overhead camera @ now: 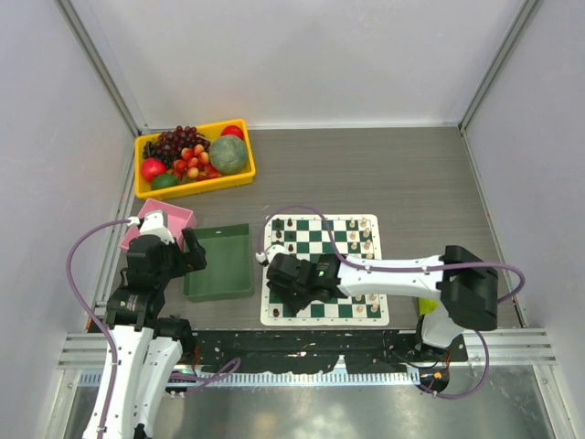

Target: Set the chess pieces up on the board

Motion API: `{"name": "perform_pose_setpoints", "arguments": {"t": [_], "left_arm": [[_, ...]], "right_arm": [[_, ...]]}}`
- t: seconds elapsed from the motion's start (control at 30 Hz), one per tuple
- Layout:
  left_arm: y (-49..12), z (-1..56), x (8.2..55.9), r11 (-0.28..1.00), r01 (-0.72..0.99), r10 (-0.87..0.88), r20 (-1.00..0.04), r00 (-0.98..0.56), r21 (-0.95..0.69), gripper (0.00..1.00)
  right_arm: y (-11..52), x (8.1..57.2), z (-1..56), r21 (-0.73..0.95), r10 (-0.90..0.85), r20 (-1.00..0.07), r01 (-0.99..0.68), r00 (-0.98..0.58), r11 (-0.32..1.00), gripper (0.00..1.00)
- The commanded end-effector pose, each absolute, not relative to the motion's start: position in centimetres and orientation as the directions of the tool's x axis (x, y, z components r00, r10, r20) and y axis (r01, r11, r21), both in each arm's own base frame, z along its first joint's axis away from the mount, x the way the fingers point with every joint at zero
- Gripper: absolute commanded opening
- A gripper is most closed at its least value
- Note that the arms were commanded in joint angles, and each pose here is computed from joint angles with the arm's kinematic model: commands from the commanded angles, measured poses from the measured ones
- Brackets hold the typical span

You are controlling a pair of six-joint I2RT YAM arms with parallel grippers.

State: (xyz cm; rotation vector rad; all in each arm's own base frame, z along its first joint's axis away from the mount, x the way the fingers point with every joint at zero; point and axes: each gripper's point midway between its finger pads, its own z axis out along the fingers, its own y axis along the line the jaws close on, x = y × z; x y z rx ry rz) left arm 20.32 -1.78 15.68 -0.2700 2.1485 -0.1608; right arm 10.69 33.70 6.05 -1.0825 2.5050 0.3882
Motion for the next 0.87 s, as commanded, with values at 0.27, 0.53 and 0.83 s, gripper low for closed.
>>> {"name": "perform_pose_setpoints", "arguments": {"t": [0.27, 0.53, 0.83], "left_arm": [[-2.1, 16.5, 21.1, 0.962, -0.136, -0.271, -0.791, -0.548, -0.236, 0.99], [-0.7, 17.1, 21.2, 0.95, -0.226, -0.304, -0.789, -0.533, -0.213, 0.99], [0.2, 20.6, 22.1, 0.925, -0.273, -0.358, -0.846, -0.396, -0.264, 0.99]], "right_arm": [[24.8, 20.7, 17.1, 0.011, -0.243, -0.776, -0.398, -0.581, 0.917, 0.71], [6.3, 28.6, 20.8, 0.045, 0.114, -0.85, 0.145, -0.515, 0.988, 0.96], [0.8, 29.7, 21.4, 0.027, 0.185, -0.864, 0.323, -0.469, 0.946, 0.95]]}}
